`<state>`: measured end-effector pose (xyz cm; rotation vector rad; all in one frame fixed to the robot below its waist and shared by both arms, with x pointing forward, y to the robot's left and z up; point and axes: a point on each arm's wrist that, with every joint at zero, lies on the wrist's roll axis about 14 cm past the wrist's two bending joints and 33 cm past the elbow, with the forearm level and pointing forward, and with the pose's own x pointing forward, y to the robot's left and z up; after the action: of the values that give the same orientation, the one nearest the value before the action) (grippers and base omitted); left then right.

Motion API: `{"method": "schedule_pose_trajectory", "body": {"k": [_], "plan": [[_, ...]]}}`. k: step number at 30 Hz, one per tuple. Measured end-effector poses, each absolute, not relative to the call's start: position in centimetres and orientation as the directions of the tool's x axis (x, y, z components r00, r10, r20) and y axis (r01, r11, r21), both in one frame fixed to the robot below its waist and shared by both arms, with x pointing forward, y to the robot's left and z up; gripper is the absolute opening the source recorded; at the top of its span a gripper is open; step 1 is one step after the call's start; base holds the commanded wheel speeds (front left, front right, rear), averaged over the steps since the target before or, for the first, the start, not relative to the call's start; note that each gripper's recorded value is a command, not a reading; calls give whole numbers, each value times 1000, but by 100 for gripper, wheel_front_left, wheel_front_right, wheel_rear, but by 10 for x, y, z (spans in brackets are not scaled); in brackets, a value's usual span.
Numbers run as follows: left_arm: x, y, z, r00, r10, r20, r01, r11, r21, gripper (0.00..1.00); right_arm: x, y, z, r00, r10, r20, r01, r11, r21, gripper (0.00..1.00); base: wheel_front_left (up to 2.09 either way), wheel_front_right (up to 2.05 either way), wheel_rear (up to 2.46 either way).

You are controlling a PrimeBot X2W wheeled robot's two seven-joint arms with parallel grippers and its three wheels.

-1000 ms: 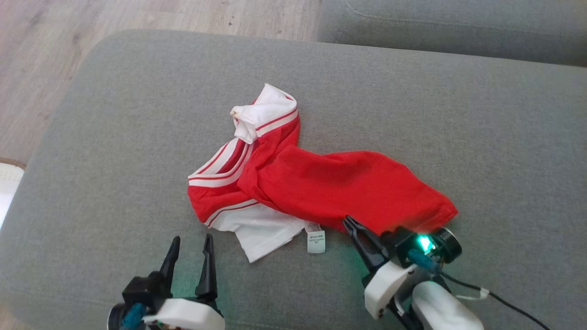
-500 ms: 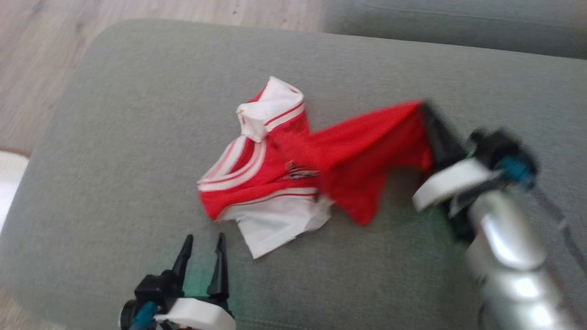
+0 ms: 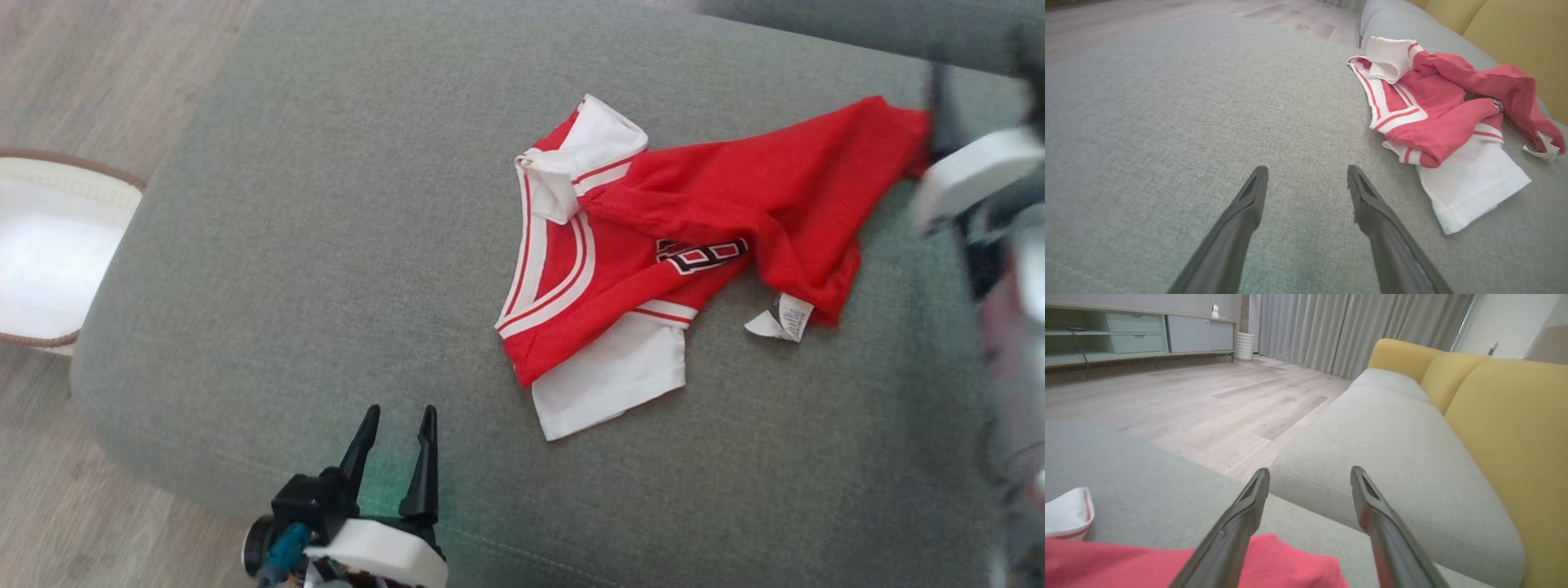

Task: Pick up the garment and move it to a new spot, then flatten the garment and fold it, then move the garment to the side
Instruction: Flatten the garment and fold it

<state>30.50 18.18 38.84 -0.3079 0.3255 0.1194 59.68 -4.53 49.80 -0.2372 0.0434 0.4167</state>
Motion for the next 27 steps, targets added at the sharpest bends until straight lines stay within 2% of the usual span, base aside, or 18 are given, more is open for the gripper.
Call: {"method": "schedule_pose_trajectory", "body": {"k": [4, 14, 26, 27], "plan": [[309, 177, 388, 943, 51, -329, -150, 948, -282, 100, 561, -24, 471, 889, 441, -125, -457, 875, -161, 100, 0, 0, 0], [322, 159, 391, 949, -19, -314, -78, 953, -293, 100, 453, -40, 382, 819, 479, -315, -514, 857, -34, 100, 0, 0, 0], [314, 171, 390, 948, 22, -319, -119, 951, -286, 100, 444, -24, 366, 776, 516, -363, -556, 831, -7, 100, 0, 0, 0], [313, 172, 390, 947, 27, -319, -123, 950, -286, 100, 447, -22, 367, 777, 517, -359, -557, 830, -11, 70, 0, 0, 0]]}}
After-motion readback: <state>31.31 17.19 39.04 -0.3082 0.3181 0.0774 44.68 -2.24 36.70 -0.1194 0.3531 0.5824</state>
